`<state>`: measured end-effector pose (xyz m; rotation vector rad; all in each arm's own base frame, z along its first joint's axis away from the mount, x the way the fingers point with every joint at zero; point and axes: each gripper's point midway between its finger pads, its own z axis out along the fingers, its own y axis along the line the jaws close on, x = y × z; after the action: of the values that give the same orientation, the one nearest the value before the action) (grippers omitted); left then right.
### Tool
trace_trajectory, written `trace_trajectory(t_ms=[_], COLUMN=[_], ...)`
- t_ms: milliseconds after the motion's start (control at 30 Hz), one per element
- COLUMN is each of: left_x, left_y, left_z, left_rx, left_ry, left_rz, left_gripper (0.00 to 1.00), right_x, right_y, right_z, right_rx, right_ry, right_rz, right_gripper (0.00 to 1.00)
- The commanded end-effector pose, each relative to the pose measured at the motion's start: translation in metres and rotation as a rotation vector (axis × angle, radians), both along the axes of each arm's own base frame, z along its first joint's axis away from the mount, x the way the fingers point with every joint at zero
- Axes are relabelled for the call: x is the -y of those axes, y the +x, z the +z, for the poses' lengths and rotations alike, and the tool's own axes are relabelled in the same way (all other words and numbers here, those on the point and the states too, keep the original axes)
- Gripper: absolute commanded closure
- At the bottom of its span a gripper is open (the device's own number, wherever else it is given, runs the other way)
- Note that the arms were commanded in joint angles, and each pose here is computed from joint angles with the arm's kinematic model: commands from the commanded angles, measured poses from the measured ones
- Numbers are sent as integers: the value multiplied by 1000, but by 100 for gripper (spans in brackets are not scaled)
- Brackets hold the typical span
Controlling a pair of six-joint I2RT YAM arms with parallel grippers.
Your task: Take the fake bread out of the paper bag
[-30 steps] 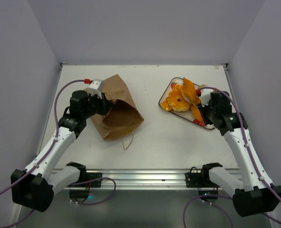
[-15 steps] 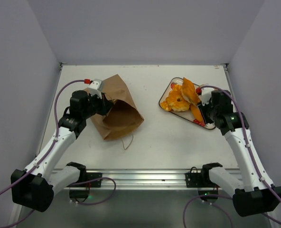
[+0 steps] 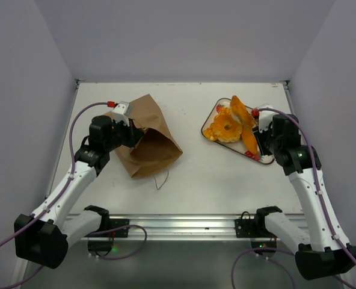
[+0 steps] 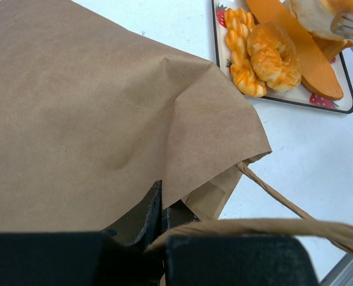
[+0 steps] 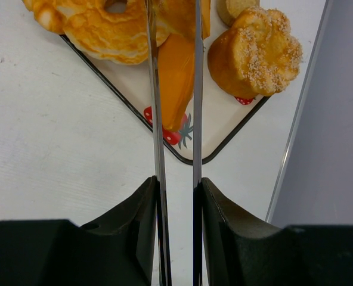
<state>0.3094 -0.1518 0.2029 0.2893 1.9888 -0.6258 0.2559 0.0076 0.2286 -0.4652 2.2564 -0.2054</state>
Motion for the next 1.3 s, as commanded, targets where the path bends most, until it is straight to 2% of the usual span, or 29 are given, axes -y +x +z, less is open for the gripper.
trace_trajectory(t_ms=[0,500,733,1000,1100,1267], left_x=[0,0,0,-1,0,0], left_y=[2,2,2,2,2,2], left_z=[8,7,6,7,6,6], left_rx=[44,42,37,41,38,40], left_ry=[1,0,0,2,1,2], left_rz=[-13,-15,-13,-11,-14,-15], left_gripper=[97,97,97,97,97,97], right_x=[4,16,12,11,11,11], right_y=[6,-12,-6,-5,-6,-5], right_z=[25,-10,-21,-23,-20,-17], right_rx=[106,29,-14,-16,-5,4], right_ry=[8,-47,-43,-40,-39,-36], right_rz=[-31,-56,-37,-30,-32,-31], right_gripper=[97,94,79,51,47,46])
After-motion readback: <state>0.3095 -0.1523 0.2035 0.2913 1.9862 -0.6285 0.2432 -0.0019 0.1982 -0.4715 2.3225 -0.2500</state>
